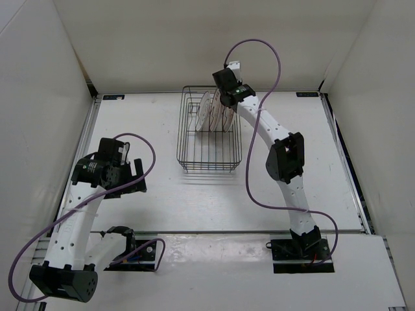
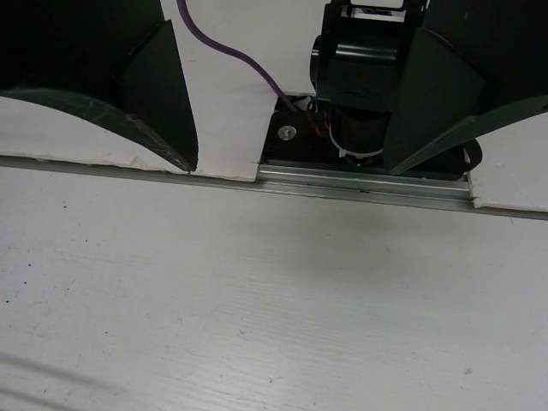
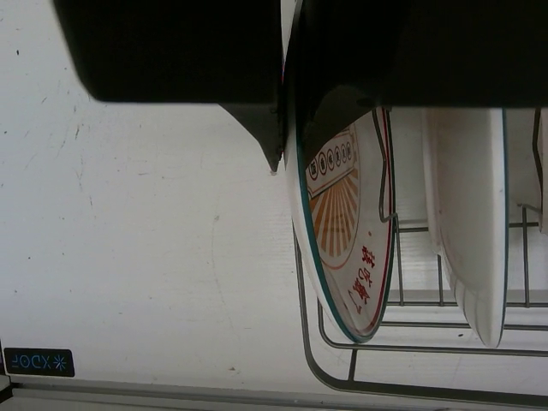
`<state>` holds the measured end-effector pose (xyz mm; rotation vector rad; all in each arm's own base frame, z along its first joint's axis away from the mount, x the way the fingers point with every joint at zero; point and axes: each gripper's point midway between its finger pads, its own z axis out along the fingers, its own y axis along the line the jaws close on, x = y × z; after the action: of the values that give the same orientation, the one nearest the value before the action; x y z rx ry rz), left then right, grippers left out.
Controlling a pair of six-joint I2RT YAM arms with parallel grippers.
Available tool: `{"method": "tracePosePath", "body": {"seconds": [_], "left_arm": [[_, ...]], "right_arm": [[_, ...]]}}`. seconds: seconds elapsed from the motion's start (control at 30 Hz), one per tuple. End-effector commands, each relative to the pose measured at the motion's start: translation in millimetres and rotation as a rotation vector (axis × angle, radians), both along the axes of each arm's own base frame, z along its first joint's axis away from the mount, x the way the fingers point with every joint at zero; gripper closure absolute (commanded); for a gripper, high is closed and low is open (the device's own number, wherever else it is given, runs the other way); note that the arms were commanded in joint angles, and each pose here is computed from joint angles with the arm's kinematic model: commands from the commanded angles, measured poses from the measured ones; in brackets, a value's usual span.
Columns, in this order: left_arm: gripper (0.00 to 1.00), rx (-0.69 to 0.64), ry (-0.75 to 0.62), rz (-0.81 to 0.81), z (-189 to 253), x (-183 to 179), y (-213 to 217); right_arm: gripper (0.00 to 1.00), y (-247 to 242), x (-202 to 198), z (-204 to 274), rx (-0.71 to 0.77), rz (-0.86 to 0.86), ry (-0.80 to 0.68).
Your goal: Unload the plates from the dish rack
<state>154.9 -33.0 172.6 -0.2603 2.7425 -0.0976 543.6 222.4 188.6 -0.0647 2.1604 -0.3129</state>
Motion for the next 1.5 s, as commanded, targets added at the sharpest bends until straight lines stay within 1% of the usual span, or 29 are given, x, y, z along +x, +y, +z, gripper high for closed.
{"method": "tracePosePath", "body": {"seconds": [0.0, 0.17, 0.43, 0.5, 0.53, 0.57, 0.6, 0.63, 0.73, 0.77, 0.8, 0.83, 0.87, 0.9, 0.93, 0.97, 1.0, 1.03, 1.07, 1.1, 1.13, 1.17, 1.2, 1.23, 1.27, 1.3, 1.33, 1.37, 1.47], "left_arm": [[0.00, -0.014, 0.020, -0.011, 2, -11, -1], [0.00, -0.033, 0.007, -0.018, 1, -11, -4], [0.00, -0.059, -0.002, -0.012, -3, -10, -8], [0.00, -0.059, 0.000, -0.010, -4, -10, -8], [0.00, -0.062, -0.001, -0.005, -5, -10, -9], [0.00, -0.060, -0.001, 0.004, -6, -11, -8], [0.00, -0.062, -0.003, 0.007, -6, -11, -8], [0.00, -0.064, 0.007, 0.019, -9, -12, -8], [0.00, -0.078, 0.009, 0.045, -12, -11, -10], [0.00, -0.085, 0.017, 0.048, -15, -12, -11], [0.00, -0.083, 0.009, 0.067, -15, -11, -10], [0.00, -0.083, 0.008, 0.081, -16, -12, -10], [0.00, -0.083, 0.008, 0.099, -17, -12, -9], [0.00, -0.077, -0.002, 0.112, -17, -12, -7], [0.00, -0.058, 0.009, 0.128, -19, -15, -4], [0.00, -0.053, 0.009, 0.145, -17, -15, -2], [0.00, -0.050, 0.015, 0.137, -17, -17, -3], [0.00, -0.049, 0.021, 0.133, -17, -17, -3], [0.00, -0.053, 0.016, 0.122, -15, -16, -4], [0.00, -0.058, 0.016, 0.115, -14, -16, -6], [0.00, -0.058, 0.024, 0.110, -13, -17, -6], [0.00, -0.060, 0.028, 0.109, -13, -17, -7], [0.00, -0.062, 0.033, 0.100, -14, -18, -8], [0.00, -0.066, 0.033, 0.097, -14, -17, -9], [0.00, -0.066, 0.036, 0.097, -14, -17, -10], [0.00, -0.064, 0.036, 0.091, -15, -17, -10], [0.00, -0.081, 0.041, 0.084, -15, -17, -13], [0.00, -0.083, 0.046, 0.082, -16, -17, -14], [0.00, -0.080, 0.052, 0.079, -17, -16, -13]], "right_arm": [[1.00, -6, 4, 43, 0.000, -0.027, -0.110], [1.00, -1, 4, 73, 0.005, -0.001, -0.177], [1.00, 0, -11, 145, -0.030, 0.010, -0.326], [1.00, -8, -13, 160, -0.085, -0.006, -0.361], [1.00, -12, -19, 178, -0.096, 0.000, -0.385], [1.00, -12, -20, 178, -0.095, 0.009, -0.388], [1.00, -19, -25, 190, -0.088, 0.001, -0.408], [1.00, -23, -29, 192, -0.115, 0.004, -0.405], [1.00, -49, -42, 219, -0.134, -0.054, -0.446], [1.00, -68, -53, 239, -0.119, -0.117, -0.481], [1.00, -81, -56, 229, -0.145, -0.142, -0.447], [1.00, -85, -58, 226, -0.083, -0.164, -0.448], [1.00, -123, -74, 226, -0.089, -0.202, -0.388], [1.00, -129, -72, 205, 0.007, -0.231, -0.361], [1.00, -131, -66, 192, 0.123, -0.181, -0.323], [1.00, -162, -84, 201, 0.166, -0.223, -0.319], [1.00, -170, -87, 162, 0.195, -0.258, -0.241], [1.00, -182, -93, 159, 0.306, -0.250, -0.225], [1.00, -206, -101, 138, 0.323, -0.297, -0.188], [1.00, -218, -106, 136, 0.412, -0.302, -0.191], [1.00, -207, -111, 89, 0.494, -0.249, -0.081], [1.00, -230, -113, 78, 0.585, -0.267, -0.066], [1.00, -232, -126, 63, 0.634, -0.284, -0.043], [1.00, -235, -127, 45, 0.660, -0.294, -0.031], [1.00, -241, -132, 39, 0.738, -0.293, -0.013], [1.00, -243, -136, 35, 0.753, -0.293, -0.009], [1.00, -244, -141, 13, 0.767, -0.303, 0.022], [1.00, -242, -143, 10, 0.809, -0.288, 0.033], [1.00, -248, -150, -16, 0.868, -0.333, 0.069]]}}
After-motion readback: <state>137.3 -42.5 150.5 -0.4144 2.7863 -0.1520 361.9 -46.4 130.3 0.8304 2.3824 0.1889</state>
